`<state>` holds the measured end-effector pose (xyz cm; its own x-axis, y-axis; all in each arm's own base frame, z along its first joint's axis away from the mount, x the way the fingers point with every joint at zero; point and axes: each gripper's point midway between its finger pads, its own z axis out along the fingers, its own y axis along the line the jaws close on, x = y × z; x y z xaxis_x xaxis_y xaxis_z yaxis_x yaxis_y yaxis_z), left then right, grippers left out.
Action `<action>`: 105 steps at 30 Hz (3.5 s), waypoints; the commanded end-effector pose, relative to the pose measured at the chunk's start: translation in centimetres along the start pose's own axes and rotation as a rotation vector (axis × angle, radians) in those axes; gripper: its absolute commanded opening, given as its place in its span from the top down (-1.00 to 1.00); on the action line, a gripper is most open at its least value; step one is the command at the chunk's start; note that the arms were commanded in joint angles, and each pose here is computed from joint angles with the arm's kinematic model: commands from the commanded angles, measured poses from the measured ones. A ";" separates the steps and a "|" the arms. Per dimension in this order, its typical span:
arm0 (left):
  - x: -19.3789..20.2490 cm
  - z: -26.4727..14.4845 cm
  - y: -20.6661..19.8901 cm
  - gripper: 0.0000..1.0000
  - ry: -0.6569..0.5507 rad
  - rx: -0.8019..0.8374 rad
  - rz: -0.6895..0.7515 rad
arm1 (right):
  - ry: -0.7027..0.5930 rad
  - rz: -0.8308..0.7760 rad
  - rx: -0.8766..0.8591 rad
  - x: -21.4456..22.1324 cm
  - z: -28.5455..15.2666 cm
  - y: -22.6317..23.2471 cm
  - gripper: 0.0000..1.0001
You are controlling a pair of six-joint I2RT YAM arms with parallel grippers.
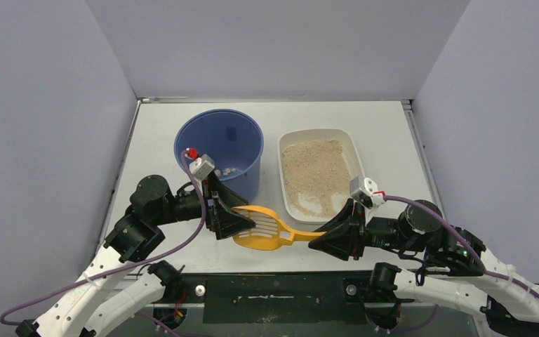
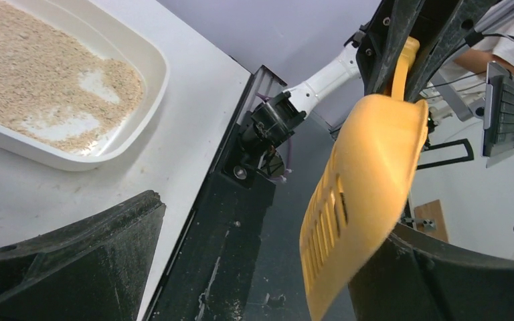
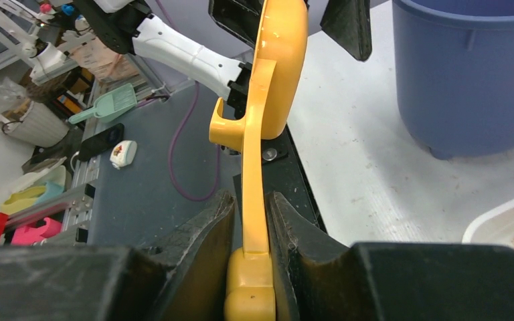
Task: Clean the litter box
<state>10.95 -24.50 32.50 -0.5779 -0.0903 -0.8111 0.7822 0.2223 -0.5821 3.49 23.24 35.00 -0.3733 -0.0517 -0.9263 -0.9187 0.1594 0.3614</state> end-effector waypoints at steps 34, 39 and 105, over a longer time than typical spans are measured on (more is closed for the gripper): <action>0.2 -0.7 -2.1 1.00 -0.128 0.164 -0.009 | -0.221 0.180 0.047 -1.5 2.4 -1.9 -0.27; 0.5 -0.4 -1.5 1.00 -0.122 0.149 -0.017 | -0.260 0.203 0.014 -2.1 2.9 -1.6 -0.32; 0.4 -0.1 0.8 1.00 -0.173 0.048 -0.056 | -0.258 0.180 0.093 -2.3 2.4 -2.7 1.00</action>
<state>10.70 -24.22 30.86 -0.5991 -0.2352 -0.7654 0.7527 0.1605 -0.6385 6.67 25.61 33.96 -0.4968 0.1838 -0.8482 -0.8179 0.2276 0.5284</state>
